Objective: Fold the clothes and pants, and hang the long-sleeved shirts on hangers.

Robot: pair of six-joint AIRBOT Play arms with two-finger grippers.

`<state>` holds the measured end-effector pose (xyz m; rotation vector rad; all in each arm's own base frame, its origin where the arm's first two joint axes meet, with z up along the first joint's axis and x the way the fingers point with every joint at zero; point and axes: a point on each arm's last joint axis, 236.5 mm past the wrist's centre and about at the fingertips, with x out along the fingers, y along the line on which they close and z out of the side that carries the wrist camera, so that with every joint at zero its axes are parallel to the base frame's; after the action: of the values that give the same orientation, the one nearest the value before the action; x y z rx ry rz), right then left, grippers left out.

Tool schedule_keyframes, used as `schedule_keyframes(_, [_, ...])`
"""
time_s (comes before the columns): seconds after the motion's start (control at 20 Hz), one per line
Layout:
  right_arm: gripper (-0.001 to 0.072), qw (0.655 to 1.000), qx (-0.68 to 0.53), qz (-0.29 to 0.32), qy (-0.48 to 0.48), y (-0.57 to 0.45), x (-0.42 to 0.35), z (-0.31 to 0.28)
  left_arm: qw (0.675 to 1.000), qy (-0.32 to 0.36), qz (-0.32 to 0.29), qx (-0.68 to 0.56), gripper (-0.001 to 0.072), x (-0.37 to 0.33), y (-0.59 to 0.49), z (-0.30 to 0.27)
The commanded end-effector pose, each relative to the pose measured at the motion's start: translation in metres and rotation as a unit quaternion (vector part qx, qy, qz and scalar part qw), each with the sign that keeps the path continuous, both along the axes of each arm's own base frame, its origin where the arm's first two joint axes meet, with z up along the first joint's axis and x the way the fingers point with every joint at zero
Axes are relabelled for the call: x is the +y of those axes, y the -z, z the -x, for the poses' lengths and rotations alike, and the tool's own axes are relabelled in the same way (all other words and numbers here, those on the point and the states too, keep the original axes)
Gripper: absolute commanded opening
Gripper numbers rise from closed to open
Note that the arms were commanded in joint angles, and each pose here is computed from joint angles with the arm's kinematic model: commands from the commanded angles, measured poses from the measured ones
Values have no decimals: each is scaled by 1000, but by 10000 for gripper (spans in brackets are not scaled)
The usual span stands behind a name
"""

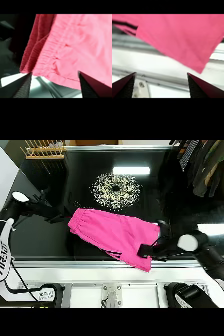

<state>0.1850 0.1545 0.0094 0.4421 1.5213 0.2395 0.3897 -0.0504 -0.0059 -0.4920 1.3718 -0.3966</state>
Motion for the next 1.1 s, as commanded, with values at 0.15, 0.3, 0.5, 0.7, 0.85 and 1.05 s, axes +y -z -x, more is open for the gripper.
schedule_keyframes(0.15, [688, 979, -18, 7, 202, 37, -116, -33, 996, -9, -21, -89, 341, -11, -57, 0])
schedule_keyframes(0.3, [690, 961, -19, -49, 272, 72, -135, -46, 993, 12, -24, -114, 15, -39, -58, 11])
schedule_keyframes(0.5, [689, 960, -6, -79, 268, 100, -129, -57, 990, 56, -21, -125, 15, -80, -55, 25])
schedule_keyframes(0.7, [689, 970, 23, -99, 222, 122, -94, -59, 987, 91, -17, -131, 16, -108, -55, 33])
schedule_keyframes(0.85, [689, 969, 27, -120, 215, 130, -61, -69, 986, 105, -16, -131, 16, -118, -55, 38])
schedule_keyframes(1.05, [668, 965, 15, -168, 202, 128, -11, -84, 986, 105, -15, -131, 15, -118, -55, 38])
